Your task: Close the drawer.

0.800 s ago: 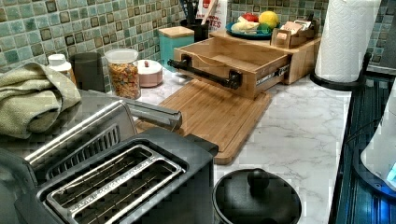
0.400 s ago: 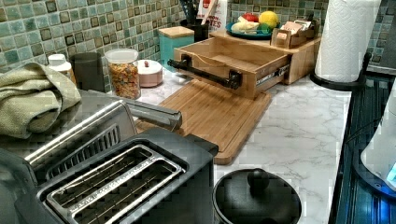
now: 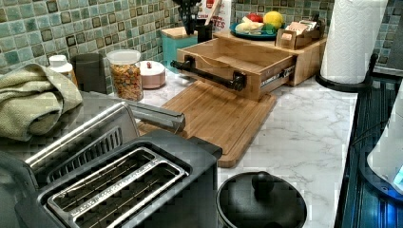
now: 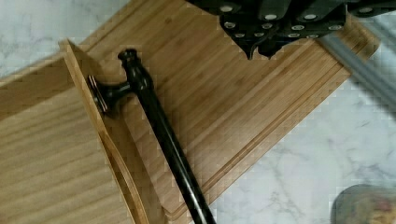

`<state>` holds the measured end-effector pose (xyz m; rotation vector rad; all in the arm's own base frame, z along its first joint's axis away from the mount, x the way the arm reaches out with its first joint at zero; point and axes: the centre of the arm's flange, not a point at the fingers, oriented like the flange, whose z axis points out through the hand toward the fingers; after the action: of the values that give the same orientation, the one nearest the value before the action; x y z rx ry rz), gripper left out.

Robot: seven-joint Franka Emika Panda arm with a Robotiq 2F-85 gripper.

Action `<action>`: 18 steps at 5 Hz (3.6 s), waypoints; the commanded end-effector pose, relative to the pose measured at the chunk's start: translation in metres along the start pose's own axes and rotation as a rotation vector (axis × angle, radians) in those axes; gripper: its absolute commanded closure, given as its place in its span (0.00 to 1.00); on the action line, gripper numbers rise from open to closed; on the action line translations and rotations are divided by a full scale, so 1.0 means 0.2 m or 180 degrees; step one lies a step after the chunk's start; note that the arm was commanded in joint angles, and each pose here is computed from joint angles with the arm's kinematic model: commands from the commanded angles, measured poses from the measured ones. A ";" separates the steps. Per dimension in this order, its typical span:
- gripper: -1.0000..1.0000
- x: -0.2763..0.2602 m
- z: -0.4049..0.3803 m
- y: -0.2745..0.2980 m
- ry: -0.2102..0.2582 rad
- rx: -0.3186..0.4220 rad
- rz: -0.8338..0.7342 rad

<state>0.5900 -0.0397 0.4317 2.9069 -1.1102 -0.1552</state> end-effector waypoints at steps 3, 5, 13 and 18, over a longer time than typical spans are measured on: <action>1.00 0.42 0.52 0.10 0.0456 -0.0083 -0.0974; 1.00 0.50 0.50 0.22 0.0562 -0.0040 -0.1071; 1.00 0.98 0.46 1.46 0.0813 -0.0227 -0.1112; 1.00 1.15 0.39 1.74 0.0732 -0.0667 -0.0914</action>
<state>0.5607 -0.3156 0.2661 3.0118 -0.2868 -0.1221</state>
